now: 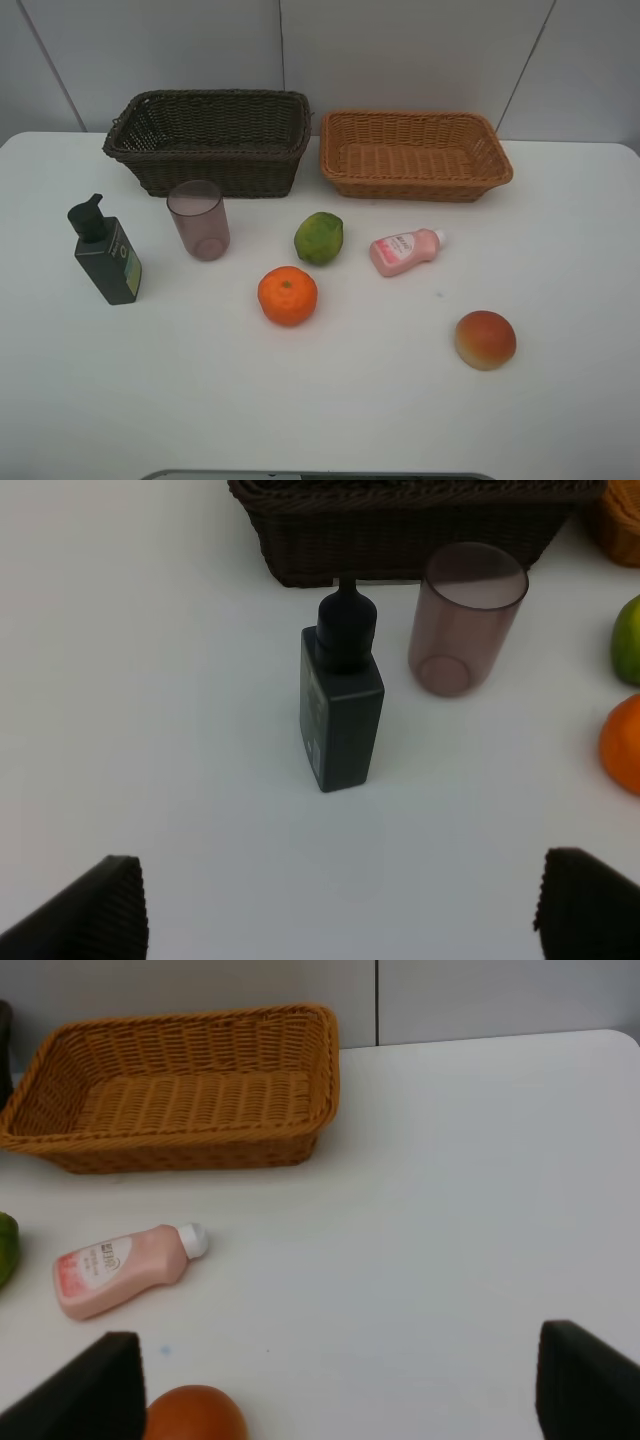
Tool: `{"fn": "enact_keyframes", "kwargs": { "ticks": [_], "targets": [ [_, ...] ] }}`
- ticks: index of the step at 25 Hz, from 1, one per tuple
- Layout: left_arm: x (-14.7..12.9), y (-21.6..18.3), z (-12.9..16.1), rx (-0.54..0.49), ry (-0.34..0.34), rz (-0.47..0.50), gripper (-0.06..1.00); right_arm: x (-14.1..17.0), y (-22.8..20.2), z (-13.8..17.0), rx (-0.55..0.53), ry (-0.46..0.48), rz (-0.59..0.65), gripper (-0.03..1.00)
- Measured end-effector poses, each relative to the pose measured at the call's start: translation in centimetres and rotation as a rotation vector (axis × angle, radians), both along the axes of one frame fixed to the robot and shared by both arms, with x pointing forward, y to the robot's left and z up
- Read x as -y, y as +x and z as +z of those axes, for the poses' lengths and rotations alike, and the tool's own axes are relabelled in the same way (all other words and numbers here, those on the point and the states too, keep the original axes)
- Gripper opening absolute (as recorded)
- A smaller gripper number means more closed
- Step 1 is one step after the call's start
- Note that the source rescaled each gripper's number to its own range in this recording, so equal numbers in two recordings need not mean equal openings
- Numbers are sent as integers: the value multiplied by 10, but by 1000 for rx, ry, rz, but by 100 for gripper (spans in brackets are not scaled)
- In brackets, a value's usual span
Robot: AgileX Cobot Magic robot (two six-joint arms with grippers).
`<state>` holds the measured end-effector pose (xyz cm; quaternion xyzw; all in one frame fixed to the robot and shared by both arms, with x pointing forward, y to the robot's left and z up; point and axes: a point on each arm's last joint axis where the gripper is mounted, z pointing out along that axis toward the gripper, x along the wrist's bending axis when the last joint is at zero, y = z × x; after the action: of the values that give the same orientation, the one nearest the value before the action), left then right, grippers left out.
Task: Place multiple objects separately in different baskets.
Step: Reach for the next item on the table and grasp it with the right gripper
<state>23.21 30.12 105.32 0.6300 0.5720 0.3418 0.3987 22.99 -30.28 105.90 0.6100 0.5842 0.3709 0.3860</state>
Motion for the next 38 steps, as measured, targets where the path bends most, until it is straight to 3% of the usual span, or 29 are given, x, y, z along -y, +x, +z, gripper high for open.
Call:
{"fn": "enact_keyframes", "kwargs": {
  "ticks": [38],
  "targets": [
    [0,0,0,0,0,0,99,0,0,0,0,0,0,69]
  ]
}}
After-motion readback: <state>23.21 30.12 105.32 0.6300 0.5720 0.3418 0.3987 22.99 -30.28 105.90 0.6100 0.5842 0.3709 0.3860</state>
